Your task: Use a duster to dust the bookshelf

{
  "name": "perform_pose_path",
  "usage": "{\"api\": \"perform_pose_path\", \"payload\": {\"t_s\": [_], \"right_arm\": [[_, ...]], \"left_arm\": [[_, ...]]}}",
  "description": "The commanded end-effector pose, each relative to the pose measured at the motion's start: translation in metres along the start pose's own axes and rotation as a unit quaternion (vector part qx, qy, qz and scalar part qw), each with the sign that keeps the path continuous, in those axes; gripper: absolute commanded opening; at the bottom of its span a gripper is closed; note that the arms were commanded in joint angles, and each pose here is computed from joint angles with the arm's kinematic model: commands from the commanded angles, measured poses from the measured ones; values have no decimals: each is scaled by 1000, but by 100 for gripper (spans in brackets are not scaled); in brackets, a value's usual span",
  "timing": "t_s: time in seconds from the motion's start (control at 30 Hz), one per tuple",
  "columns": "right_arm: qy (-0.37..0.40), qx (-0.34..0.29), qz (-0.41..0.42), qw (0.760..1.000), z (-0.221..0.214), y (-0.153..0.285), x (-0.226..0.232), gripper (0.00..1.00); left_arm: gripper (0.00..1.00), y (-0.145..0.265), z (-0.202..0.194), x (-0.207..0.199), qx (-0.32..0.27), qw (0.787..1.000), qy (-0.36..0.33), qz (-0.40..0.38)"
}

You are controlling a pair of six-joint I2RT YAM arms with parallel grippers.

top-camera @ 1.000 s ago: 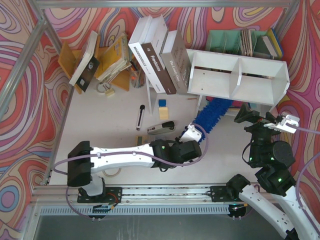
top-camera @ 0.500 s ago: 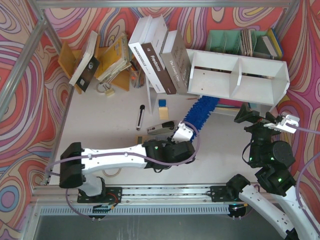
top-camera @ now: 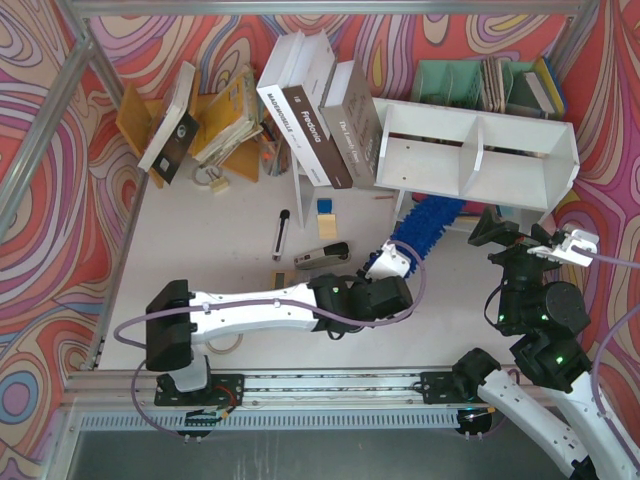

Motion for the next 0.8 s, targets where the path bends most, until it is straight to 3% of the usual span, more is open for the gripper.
{"api": "perform_pose_path", "payload": {"t_s": [0.0,0.23,0.77], "right_arm": [[-5,-12,-8,1000,4,0,-4,99],[-5,-11,-7,1000,4,0,-3,99],[-3,-10,-7,1000,3,-1,-2,99]], "left_arm": [[0,20,14,28,-61,997,41,40],[0,26,-3,50,-54,993,84,59],[0,-14,-23,7,60,998,-16,4]]}}
Point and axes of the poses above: each gripper's point midway between its finger pads, its own y axis back along the fingers, its own x axis along the line the jaws close on, z = x × y, the point moved 4 cm from there along y, back along the fingers
